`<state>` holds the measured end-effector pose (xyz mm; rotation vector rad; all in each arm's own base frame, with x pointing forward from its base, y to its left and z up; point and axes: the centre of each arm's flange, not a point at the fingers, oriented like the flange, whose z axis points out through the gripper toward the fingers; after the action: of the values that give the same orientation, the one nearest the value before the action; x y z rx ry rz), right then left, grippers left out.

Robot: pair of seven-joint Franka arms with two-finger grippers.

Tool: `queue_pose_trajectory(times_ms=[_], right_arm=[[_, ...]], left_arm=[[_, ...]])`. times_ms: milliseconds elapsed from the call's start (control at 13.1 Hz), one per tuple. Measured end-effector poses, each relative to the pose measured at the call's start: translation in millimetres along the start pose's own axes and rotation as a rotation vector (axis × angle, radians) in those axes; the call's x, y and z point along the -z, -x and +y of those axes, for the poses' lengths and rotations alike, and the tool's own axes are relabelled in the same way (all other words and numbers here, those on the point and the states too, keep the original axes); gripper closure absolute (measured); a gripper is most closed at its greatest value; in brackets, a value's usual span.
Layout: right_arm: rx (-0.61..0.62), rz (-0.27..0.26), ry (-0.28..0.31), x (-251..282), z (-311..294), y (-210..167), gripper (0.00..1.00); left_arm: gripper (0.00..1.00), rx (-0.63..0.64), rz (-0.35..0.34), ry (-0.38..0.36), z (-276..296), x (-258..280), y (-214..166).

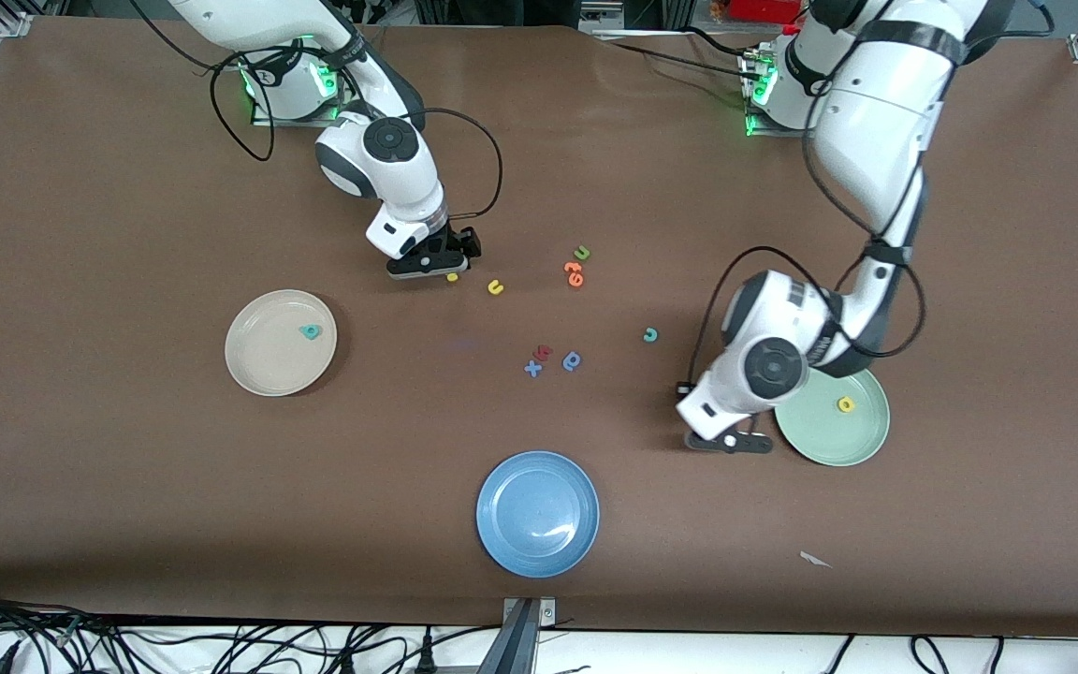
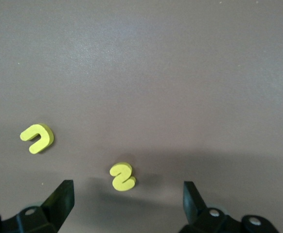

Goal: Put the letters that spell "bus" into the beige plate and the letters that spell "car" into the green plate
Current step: 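Place the teal stick letter on the green plate with the left gripper, then grasp the yellow 2 with the right gripper while the left gripper descends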

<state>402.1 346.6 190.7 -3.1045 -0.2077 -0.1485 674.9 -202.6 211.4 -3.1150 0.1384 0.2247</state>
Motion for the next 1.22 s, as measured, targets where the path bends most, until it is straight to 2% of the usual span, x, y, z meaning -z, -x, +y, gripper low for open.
queue_pose_trajectory(times_ms=[304,532,608,761,989,1217], right_arm=[[0.003,0.003,0.002,-5,-5,-1,0.04],[0.014,0.002,0.006,-7,-5,1,0.07],[0.014,0.000,0.006,-9,-5,1,0.11],[0.012,-0.001,0.001,-11,-4,1,0.11],[0.010,0.001,-0.002,-12,-3,0,0.16],[0.010,0.000,-0.006,-14,-3,1,0.24]], left_arm=[[0.89,-0.109,-0.034,0.007,-92,25,-4],[0.89,-0.196,-0.050,-0.096,-134,19,-3],[0.82,-0.222,-0.057,-0.120,-139,16,-3],[0.61,-0.228,-0.057,-0.108,-130,16,-2],[0.30,-0.096,-0.049,0.002,-96,17,-1],[0.01,-0.001,-0.027,0.044,-33,13,7]])
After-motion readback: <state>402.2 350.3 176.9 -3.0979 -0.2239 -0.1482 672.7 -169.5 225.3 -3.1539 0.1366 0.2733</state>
